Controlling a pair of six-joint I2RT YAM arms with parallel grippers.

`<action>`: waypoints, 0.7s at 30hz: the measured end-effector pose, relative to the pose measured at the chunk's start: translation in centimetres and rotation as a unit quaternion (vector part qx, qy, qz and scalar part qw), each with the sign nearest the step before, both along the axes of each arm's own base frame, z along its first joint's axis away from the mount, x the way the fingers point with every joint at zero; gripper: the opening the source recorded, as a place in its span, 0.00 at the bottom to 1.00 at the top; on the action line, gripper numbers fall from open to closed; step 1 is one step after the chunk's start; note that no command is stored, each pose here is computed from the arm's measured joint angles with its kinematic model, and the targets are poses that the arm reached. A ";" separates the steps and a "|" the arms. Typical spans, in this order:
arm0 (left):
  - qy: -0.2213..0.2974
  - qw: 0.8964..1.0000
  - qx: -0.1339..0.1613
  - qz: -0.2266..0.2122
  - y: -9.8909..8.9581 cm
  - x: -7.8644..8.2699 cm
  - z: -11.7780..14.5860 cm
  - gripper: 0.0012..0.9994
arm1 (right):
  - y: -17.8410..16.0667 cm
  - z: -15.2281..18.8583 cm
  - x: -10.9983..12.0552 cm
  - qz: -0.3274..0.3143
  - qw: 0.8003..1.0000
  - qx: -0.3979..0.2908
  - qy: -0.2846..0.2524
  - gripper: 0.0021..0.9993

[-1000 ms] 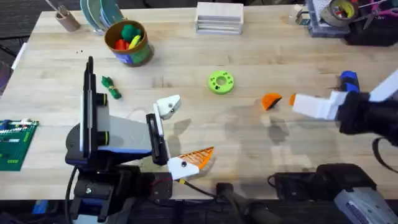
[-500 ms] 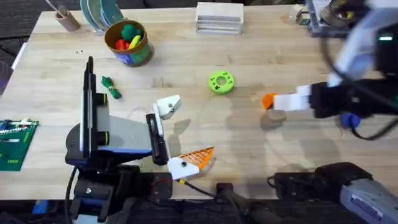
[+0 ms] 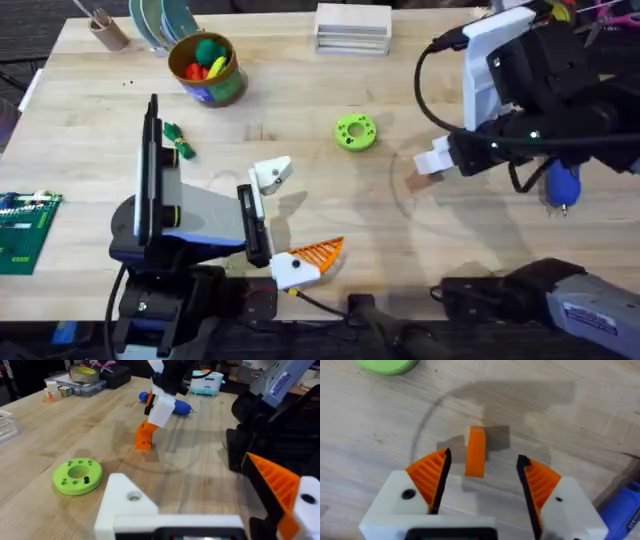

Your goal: Pick up the gripper from the table and insert it into the empty holder that is missing its gripper. Then pick up a screw, insert it into the mounting hole, and use the screwdriver to tighten it. Finally, clean up the table by picking up the vegetable and placing it into the bucket.

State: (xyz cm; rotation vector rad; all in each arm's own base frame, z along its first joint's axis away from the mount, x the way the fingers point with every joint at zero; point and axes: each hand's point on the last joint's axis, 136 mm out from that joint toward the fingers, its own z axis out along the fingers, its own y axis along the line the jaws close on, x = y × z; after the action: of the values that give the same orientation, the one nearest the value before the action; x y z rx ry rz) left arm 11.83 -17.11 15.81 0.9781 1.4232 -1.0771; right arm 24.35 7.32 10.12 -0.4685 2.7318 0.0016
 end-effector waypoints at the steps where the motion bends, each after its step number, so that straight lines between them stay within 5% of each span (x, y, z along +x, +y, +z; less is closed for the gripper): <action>1: 0.001 1.000 0.000 0.000 0.0 0.0 0.0 0.99 | 0.0 0.1 0.1 0.001 1.000 0.000 -0.003 0.88; 21: 0.002 1.000 0.000 -0.003 0.0 -0.1 0.0 0.99 | 0.0 0.0 0.1 0.002 1.000 -0.002 -0.003 0.73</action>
State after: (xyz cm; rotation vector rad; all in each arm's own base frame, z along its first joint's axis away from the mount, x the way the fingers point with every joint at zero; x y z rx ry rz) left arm 11.72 -17.14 15.78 0.9813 1.4234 -1.0845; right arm 24.50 7.32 10.16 -0.4740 2.7248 -0.0032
